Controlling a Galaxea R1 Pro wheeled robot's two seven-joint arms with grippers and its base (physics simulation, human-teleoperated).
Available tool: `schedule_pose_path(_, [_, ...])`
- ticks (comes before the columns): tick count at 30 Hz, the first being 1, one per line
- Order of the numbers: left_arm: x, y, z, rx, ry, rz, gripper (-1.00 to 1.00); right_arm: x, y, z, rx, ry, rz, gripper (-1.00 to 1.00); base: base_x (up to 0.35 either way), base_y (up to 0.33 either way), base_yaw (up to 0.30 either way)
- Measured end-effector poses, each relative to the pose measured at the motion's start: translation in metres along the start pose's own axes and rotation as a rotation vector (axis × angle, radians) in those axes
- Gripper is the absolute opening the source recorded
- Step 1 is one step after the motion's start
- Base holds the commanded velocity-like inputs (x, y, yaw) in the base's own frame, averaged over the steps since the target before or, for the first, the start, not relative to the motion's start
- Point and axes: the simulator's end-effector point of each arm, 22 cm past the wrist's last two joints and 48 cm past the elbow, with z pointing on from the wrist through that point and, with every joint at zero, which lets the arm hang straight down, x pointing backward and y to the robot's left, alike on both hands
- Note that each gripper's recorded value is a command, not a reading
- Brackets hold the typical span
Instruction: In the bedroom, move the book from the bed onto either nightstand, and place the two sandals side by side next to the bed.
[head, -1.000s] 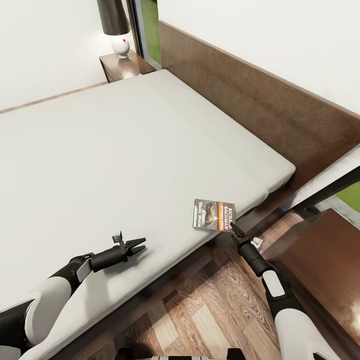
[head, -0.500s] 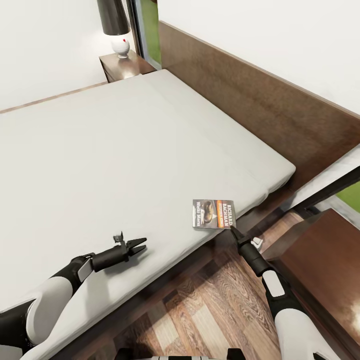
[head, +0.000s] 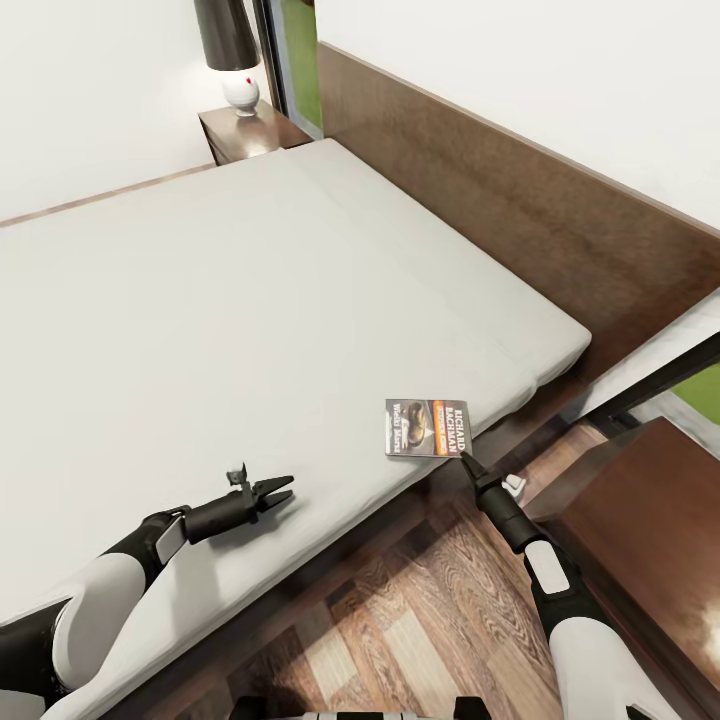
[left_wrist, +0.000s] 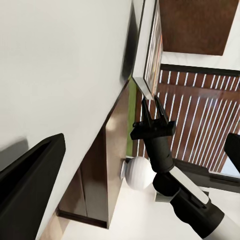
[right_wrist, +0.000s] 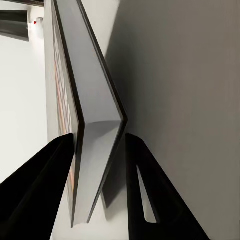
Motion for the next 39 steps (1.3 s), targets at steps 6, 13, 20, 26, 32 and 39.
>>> schedule_pose_path(6, [0.002,0.005,-0.001,-0.061,0.009,-0.011,1.0,-0.002,0.009,-0.003,0.0,0.0,0.002,-1.0,0.0,0.0,0.0])
schedule_pose_path(13, [0.009,-0.002,-0.004,-0.084,0.036,-0.009,1.0,-0.003,0.02,-0.006,0.0,0.0,0.002,-1.0,0.0,0.0,0.0])
schedule_pose_path(20, [0.009,-0.014,-0.006,-0.084,0.036,-0.009,1.0,-0.005,0.032,-0.01,0.0,0.001,0.002,-1.0,0.0,0.0,0.0])
schedule_pose_path(26, [0.012,-0.024,-0.006,-0.085,0.046,-0.006,1.0,-0.001,0.042,-0.012,-0.002,0.009,0.005,-1.0,0.0,0.0,0.0])
schedule_pose_path(32, [0.015,-0.035,-0.004,-0.079,0.049,-0.008,1.0,-0.001,0.052,-0.015,-0.003,0.012,0.005,-1.0,0.0,0.0,0.0])
schedule_pose_path(39, [0.015,-0.046,-0.006,-0.078,0.049,-0.009,1.0,-0.002,0.063,-0.019,-0.002,0.012,0.005,-1.0,0.0,0.0,0.0])
